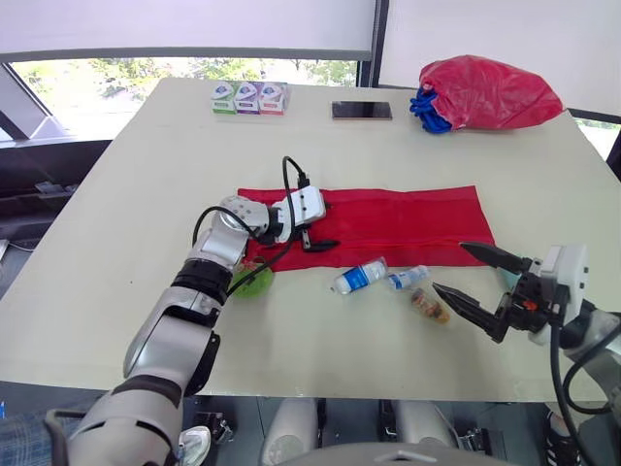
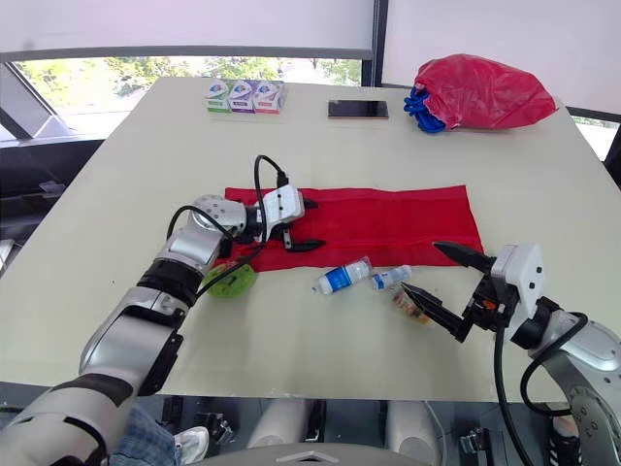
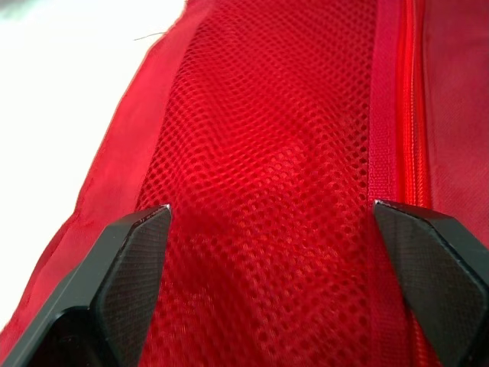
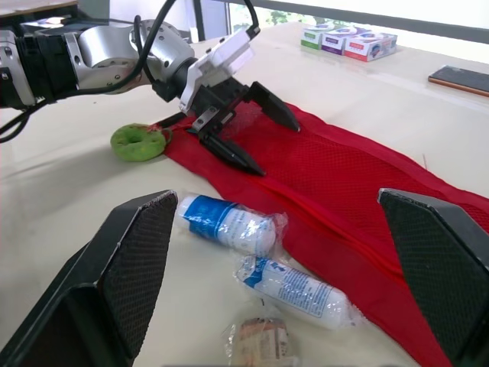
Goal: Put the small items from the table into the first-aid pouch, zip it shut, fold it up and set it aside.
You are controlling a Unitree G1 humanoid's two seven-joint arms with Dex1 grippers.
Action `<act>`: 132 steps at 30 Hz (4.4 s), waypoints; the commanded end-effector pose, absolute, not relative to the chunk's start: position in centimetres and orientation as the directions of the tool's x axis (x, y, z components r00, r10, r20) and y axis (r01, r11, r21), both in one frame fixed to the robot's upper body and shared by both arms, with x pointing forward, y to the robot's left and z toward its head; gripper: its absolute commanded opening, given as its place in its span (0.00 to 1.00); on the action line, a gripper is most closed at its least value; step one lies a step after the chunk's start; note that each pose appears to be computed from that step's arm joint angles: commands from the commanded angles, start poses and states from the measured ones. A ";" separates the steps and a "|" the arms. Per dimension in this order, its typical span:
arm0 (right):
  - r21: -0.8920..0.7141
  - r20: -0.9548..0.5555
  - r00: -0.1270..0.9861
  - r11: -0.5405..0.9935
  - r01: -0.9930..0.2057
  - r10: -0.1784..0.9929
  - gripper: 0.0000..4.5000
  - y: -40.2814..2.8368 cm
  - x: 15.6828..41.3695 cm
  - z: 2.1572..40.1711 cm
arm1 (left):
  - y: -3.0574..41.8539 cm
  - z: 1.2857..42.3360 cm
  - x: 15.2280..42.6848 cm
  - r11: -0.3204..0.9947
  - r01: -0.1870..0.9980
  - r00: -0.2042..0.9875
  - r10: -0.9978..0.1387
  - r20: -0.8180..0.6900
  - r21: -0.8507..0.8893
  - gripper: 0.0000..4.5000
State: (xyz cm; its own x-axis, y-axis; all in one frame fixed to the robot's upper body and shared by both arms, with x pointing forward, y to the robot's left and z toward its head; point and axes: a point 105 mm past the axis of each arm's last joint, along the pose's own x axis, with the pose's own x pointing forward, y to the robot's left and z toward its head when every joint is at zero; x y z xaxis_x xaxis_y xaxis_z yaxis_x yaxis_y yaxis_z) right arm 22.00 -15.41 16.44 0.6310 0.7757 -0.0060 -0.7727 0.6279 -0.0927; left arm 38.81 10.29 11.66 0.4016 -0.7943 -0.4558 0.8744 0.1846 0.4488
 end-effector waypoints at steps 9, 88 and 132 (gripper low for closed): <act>-0.136 0.030 0.647 0.645 -0.752 0.762 1.00 -15.0 21.7 17.1 | 8.7 12.1 38.1 0.078 0.870 0.322 -0.838 -0.441 0.487 1.00; -0.330 -0.180 0.351 0.280 -0.902 0.919 1.00 -24.3 22.9 22.6 | 0.8 13.3 38.1 -0.150 0.855 0.117 -0.877 -0.466 0.497 0.01; -0.412 -0.665 0.282 -0.024 -0.911 0.691 0.89 -2.8 29.2 13.1 | 5.2 11.7 37.8 -0.123 0.879 0.135 -0.863 -0.487 0.462 0.00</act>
State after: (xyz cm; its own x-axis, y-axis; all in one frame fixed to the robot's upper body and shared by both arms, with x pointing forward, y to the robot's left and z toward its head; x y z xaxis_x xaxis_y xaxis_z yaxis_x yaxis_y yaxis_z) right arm 29.06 -3.46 12.31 0.2579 0.6880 -0.6783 -0.9291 -0.0160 -0.3695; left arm 37.79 5.36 10.68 0.1317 -0.8486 -0.5124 0.8985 -0.1161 0.4232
